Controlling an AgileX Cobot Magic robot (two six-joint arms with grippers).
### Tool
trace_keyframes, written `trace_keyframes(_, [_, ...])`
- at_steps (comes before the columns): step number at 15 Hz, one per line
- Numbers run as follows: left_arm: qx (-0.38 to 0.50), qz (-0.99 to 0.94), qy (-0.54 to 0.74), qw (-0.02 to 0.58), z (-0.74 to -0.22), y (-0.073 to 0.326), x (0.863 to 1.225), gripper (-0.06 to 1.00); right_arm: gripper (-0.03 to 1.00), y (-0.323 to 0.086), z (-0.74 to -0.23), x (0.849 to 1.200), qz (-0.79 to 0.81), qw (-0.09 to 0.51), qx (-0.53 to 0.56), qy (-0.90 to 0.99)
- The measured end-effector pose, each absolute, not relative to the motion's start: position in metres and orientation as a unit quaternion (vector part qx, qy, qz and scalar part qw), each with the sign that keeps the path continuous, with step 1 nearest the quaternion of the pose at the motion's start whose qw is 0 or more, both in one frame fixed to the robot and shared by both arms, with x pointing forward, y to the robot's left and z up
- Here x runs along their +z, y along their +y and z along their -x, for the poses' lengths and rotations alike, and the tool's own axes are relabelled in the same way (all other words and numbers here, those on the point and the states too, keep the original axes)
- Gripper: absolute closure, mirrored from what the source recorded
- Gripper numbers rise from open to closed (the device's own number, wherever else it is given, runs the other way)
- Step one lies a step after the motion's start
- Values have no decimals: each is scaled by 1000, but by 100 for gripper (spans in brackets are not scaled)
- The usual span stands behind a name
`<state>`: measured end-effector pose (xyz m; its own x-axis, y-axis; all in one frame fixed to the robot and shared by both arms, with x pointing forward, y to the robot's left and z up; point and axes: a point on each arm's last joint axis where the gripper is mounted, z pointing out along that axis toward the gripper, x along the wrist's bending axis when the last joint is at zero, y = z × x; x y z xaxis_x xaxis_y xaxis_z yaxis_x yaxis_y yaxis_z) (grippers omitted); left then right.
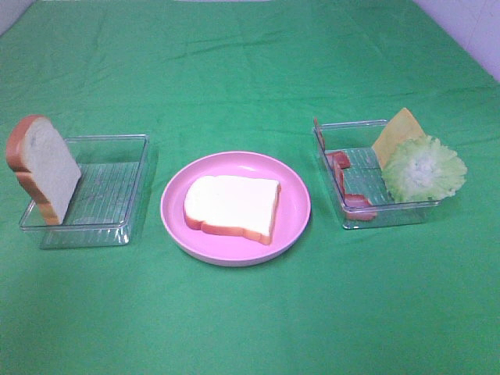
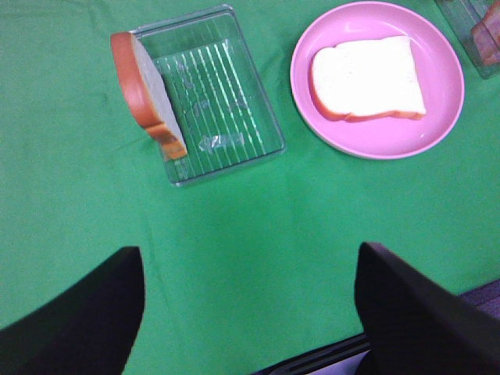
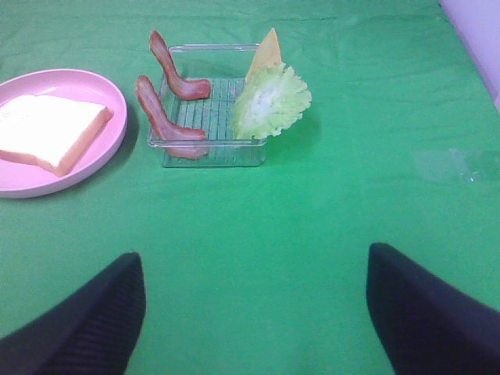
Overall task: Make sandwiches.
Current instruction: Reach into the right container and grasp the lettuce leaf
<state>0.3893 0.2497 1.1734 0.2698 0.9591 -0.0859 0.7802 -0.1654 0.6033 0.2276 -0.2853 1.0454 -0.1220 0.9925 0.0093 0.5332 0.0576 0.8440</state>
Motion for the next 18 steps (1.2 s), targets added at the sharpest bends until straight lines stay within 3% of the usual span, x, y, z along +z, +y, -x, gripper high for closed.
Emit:
trace_keyframes(12, [246,-724,570,300,-261,300,1072,24,22,-285,-228,1045,-582,316,363,655])
trace_keyframes(18, [306,-687,540,378,-227,311,1056,24,22,-283,-227,1046,-580,305,375,655])
